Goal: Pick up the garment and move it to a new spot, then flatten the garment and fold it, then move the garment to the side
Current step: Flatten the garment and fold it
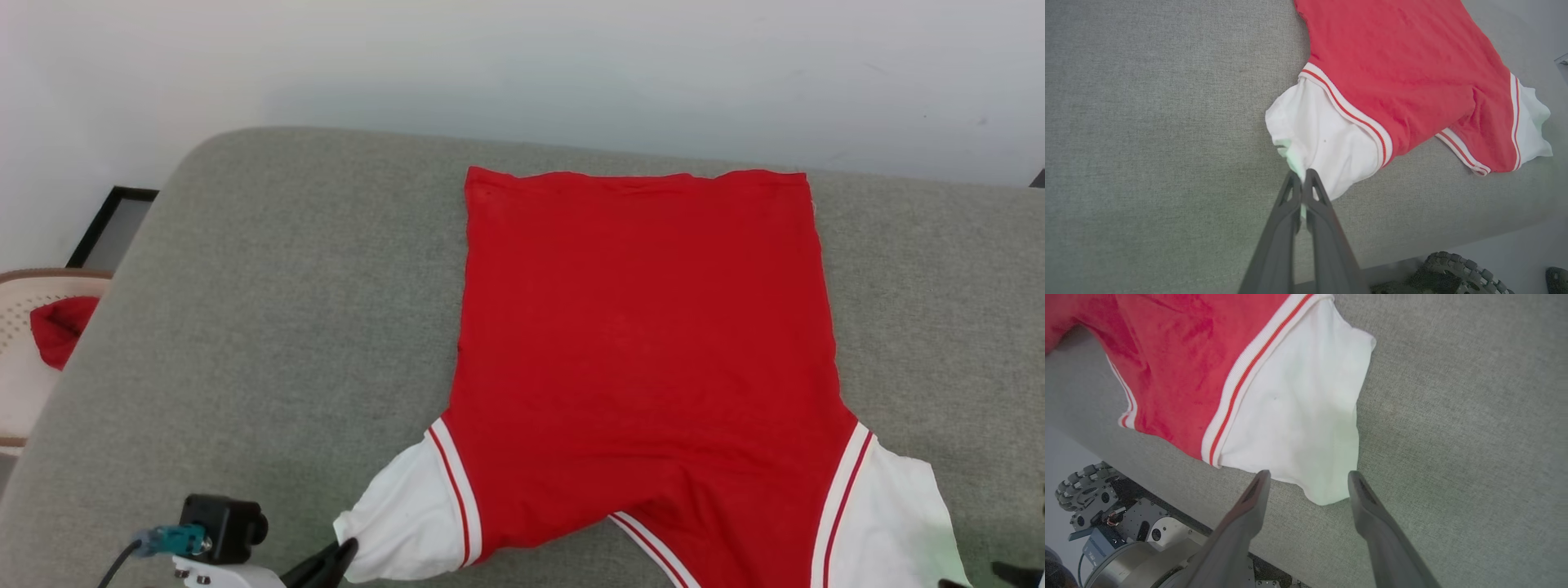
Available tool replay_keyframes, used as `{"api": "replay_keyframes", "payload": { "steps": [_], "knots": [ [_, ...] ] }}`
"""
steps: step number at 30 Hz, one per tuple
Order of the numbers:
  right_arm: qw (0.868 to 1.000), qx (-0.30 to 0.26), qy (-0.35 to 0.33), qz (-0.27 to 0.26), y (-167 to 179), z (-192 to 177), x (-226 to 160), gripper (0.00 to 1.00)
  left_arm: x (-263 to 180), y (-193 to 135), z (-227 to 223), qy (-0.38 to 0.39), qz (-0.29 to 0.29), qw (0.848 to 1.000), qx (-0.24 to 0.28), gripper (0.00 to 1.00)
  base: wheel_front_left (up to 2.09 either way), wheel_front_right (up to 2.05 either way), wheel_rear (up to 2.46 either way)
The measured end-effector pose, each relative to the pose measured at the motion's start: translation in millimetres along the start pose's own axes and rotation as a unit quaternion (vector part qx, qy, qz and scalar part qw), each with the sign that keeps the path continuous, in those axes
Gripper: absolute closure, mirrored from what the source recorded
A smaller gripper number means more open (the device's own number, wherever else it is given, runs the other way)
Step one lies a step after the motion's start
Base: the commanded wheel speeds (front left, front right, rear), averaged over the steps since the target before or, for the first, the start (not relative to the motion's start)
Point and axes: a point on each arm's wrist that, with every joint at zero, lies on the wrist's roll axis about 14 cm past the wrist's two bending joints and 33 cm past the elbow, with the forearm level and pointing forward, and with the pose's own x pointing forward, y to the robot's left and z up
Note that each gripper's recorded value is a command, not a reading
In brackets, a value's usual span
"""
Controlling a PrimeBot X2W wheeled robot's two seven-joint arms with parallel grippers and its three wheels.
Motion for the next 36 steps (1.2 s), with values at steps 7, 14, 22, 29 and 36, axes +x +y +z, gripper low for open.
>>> {"api": "replay_keyframes", "payload": {
  "steps": [7,14,22,29,36],
  "knots": [
    [0.997,-0.029,-0.066,-0.019,2.7,41.8,-20.0,0.00,0.0,-4.1,1.2,-0.006,-0.004,1.000,-0.002,1.00,0.00,0.00,0.00],
    [0.977,-0.076,-0.195,-0.050,-1.8,135.4,-26.2,0.00,6.2,-13.2,4.3,-0.010,-0.018,1.000,0.004,1.00,0.00,0.00,0.00],
    [0.960,-0.101,-0.250,-0.072,-14.2,223.2,11.6,0.00,19.3,-22.0,16.7,-0.022,-0.039,0.999,0.008,1.00,0.00,0.00,0.00],
    [0.962,-0.089,-0.241,-0.088,-39.7,271.4,64.6,0.00,36.8,-21.0,19.6,-0.022,-0.046,0.999,0.005,1.00,0.00,0.00,0.00],
    [0.978,-0.047,-0.177,-0.104,-67.4,286.6,128.5,0.00,53.8,-15.4,20.6,-0.021,-0.046,0.999,-0.002,1.00,0.00,0.00,0.00]
  ]
}}
